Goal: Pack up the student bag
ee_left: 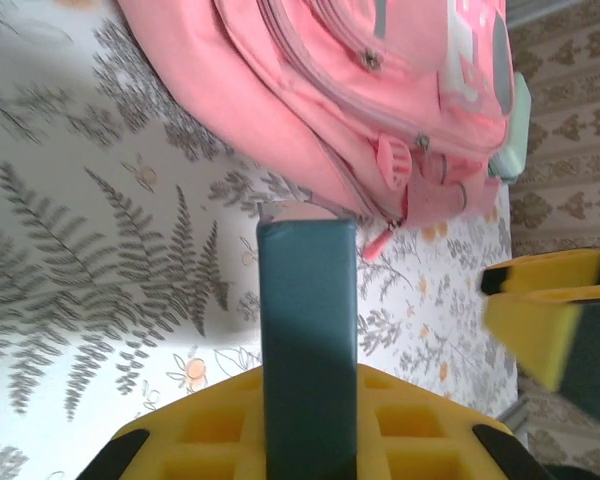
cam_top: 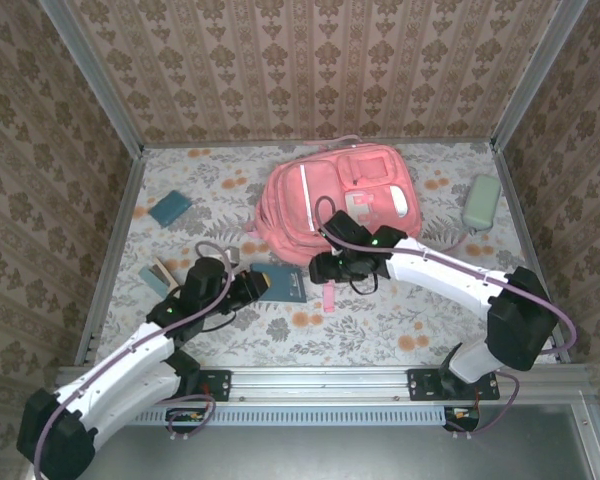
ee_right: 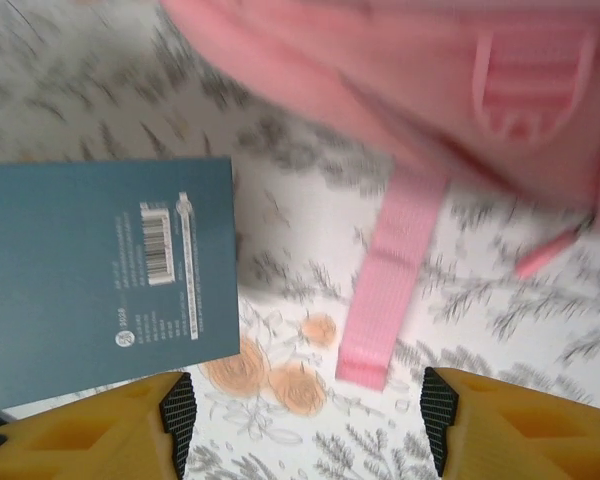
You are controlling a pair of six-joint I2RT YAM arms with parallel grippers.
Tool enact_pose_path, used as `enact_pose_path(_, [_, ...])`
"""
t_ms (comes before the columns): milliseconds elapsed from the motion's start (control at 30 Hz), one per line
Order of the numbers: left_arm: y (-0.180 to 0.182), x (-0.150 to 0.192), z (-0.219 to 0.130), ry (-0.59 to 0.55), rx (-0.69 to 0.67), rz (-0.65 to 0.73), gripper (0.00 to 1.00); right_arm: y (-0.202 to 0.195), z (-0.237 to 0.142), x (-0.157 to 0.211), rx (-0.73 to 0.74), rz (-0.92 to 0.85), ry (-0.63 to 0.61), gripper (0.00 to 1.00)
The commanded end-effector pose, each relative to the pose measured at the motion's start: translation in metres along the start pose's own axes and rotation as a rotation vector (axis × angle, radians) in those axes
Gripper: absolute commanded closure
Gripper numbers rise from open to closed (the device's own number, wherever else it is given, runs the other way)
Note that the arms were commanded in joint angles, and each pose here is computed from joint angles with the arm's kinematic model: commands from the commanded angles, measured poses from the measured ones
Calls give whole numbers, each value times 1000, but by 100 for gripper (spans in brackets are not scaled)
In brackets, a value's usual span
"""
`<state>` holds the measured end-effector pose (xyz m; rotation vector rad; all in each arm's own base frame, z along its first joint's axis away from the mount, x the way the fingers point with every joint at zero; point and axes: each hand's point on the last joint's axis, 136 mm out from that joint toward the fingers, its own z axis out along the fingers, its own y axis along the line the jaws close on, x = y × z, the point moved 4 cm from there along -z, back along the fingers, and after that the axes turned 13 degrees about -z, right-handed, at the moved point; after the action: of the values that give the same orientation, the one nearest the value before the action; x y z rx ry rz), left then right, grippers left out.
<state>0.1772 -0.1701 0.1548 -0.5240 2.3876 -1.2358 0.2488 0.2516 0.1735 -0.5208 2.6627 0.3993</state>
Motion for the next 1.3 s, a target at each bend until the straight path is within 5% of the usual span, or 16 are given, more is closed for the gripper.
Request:
enact_pose_path(0, [-9,-12,-15,-46,-33,62,100,-11,-5,-20,135,-138,6,36])
enact_pose_path(533, [-27,-46,-47,-163,-112,114,100,-7,77,-149,266,-264,-79,54])
enact_pose_path(900, [-26,-55,-49,-181,-108,87,100,-14,133,-172,259,-278,-35,42])
enact_pose_path(1000, [-26,-56,-50,-183,-106,83,100,-20,144,-169,288,-274,-10,48])
enact_pose_path(1200, [-27,-60,-52,-191,-111,80,100,-22,133,-165,276,-250,-2,95])
enact_pose_path(1267, [-30,-63,-52,-200,-107,78,100,-16,116,-169,245,-236,-38,100])
